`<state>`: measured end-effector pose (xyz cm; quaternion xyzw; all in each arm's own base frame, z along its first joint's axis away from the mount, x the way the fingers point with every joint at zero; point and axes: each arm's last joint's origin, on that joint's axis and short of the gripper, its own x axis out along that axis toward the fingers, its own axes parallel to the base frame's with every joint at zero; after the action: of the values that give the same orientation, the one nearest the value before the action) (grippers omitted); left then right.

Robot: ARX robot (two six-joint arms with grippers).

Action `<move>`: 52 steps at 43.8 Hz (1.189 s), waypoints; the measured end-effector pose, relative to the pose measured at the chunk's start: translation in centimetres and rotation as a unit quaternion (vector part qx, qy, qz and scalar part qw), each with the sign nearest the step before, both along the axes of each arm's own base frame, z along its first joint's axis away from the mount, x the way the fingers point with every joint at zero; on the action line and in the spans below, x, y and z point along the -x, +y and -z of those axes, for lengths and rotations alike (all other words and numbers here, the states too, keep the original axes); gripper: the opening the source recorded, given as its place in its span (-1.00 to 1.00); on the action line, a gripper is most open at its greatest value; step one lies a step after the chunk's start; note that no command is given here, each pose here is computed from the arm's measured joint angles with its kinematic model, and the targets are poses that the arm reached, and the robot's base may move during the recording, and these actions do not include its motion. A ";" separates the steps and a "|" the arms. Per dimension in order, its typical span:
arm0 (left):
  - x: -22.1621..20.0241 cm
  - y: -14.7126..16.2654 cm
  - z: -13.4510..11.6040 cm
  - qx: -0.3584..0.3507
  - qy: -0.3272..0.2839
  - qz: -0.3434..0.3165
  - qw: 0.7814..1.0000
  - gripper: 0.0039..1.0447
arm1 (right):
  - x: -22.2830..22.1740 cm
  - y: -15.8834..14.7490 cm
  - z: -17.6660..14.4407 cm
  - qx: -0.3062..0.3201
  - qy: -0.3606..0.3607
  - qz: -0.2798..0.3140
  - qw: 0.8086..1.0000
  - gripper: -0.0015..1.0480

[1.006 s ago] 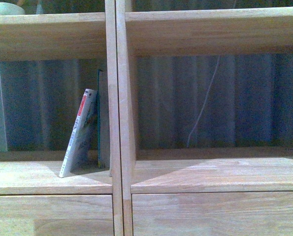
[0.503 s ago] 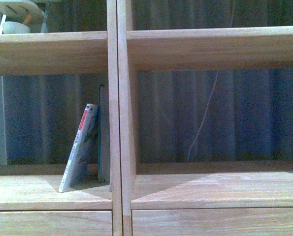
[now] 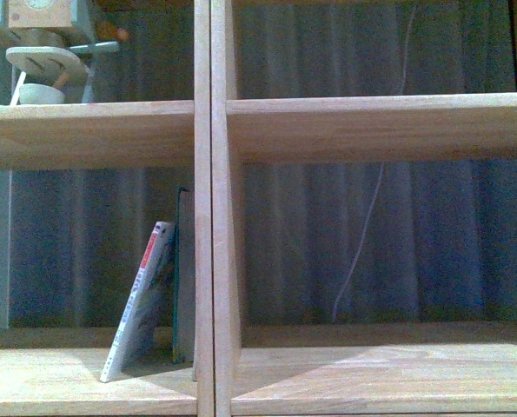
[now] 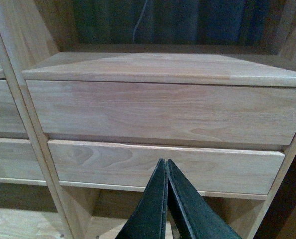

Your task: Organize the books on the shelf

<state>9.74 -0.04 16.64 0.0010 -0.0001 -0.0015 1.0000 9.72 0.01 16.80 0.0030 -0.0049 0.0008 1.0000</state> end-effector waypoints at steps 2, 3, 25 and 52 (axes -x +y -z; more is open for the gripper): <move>0.0 0.0 0.0 0.000 0.000 0.000 1.000 -0.95 | 0.0 0.0 0.0 0.000 0.000 0.000 1.000 -0.94; 0.0 0.0 0.0 0.000 0.000 0.000 1.000 -0.95 | 0.0 0.0 0.0 0.000 0.000 0.000 1.000 -0.94; 0.0 0.0 0.0 0.000 0.000 0.000 1.000 0.66 | 0.0 0.0 0.0 0.001 0.000 0.000 1.000 0.59; 0.0 0.0 0.0 0.000 0.000 0.000 1.000 0.86 | 0.0 0.0 0.0 0.001 0.000 0.000 1.000 0.86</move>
<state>9.74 -0.04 16.64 0.0010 -0.0001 -0.0015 1.0000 9.72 0.01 16.80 0.0022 -0.0049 0.0008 1.0000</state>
